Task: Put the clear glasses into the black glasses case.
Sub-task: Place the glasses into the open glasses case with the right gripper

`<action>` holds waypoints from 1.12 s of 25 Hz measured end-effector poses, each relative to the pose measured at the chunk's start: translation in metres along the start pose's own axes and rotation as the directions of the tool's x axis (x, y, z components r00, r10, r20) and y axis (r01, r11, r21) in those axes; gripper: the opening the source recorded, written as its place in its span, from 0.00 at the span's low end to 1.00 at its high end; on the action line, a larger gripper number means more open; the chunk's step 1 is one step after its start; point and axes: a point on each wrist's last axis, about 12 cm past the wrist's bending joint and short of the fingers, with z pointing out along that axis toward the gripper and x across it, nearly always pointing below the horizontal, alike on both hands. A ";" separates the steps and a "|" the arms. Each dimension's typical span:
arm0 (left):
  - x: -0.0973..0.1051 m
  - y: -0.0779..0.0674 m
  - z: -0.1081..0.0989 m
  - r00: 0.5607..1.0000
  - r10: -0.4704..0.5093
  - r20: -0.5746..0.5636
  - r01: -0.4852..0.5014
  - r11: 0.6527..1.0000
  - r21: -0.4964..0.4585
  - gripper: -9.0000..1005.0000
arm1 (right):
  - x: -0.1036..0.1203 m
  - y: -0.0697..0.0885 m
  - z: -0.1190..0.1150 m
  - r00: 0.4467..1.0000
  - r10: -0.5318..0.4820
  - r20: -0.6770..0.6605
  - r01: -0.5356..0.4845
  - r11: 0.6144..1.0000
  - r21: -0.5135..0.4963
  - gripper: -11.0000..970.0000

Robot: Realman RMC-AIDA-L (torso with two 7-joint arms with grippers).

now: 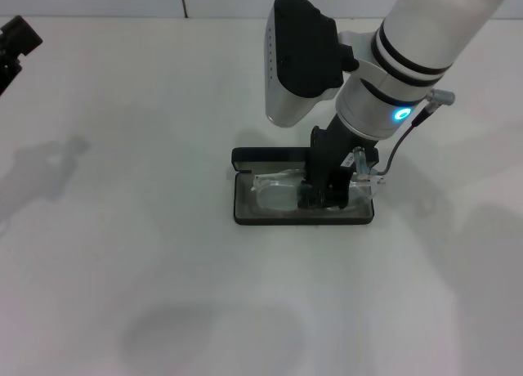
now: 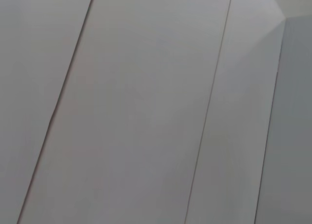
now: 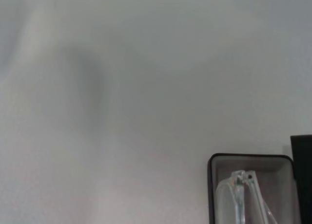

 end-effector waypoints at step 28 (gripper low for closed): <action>0.002 0.000 0.001 1.000 0.000 0.001 0.000 1.000 -0.002 0.13 | 0.001 -0.003 0.002 1.000 0.018 0.019 -0.018 1.000 0.016 0.18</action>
